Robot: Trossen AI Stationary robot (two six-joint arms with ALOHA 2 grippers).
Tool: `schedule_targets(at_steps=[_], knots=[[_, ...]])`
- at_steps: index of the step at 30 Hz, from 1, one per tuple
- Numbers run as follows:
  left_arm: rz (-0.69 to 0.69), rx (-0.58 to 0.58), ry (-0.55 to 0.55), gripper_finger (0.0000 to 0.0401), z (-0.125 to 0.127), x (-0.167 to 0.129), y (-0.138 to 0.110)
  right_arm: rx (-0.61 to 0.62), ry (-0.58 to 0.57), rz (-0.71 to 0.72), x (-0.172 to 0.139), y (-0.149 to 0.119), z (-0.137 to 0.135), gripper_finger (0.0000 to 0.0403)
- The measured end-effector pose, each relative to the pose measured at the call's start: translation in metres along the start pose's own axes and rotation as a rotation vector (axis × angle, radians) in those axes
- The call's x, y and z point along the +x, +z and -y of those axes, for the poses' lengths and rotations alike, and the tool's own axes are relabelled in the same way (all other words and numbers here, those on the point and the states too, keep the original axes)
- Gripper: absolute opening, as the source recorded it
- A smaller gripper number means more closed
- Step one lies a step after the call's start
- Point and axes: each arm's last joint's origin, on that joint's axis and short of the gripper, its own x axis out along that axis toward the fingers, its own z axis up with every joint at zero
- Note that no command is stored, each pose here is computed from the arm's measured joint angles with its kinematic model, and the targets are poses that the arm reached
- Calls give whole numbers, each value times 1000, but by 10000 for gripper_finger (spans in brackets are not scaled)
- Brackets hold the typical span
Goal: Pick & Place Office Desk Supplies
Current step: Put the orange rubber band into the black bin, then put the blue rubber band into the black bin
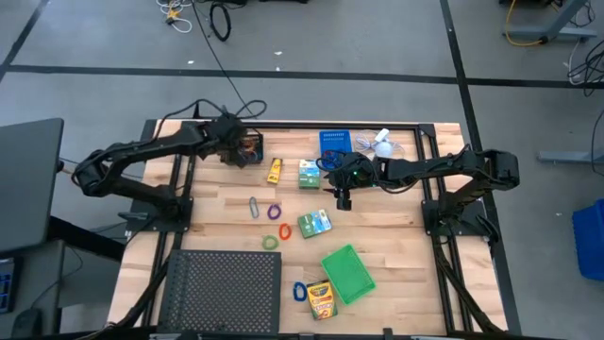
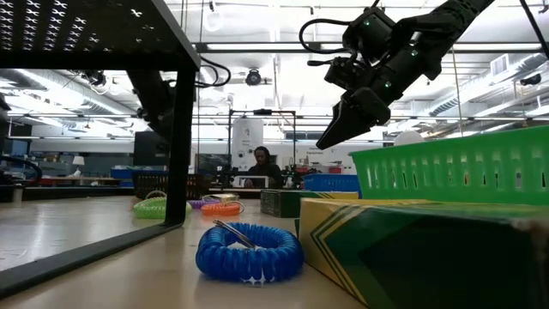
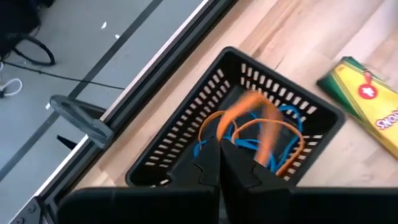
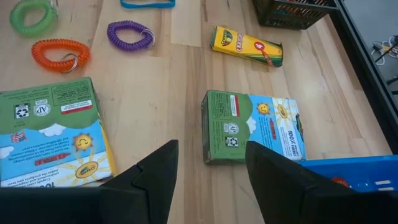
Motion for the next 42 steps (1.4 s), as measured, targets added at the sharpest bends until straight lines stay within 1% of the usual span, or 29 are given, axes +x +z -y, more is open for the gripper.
schedule_targets(at_steps=[6,13,19,22,25,29,37,40,42], knots=[[-36,-3,-61,1,-2,10,-2,-1,0,-1,0,0,0,197],[-79,-16,-65,3,1,19,-4,0,3,-12,0,-1,0,197],[-91,-30,-79,27,2,20,-5,0,4,-14,0,-1,0,197],[-99,-51,-111,52,0,21,-6,0,4,-14,0,-1,0,197],[-118,-64,-135,86,-2,21,-8,0,3,-14,0,-1,0,197],[-122,-68,-107,138,-3,21,-8,0,4,-14,0,-1,0,197],[-121,-59,-103,245,-3,21,-8,-1,5,-21,0,-2,0,197],[-120,-39,-115,270,-3,21,-8,-1,6,-25,0,-2,-1,197],[-118,-28,-152,279,-1,21,-8,0,7,-28,0,-3,-1,197]])
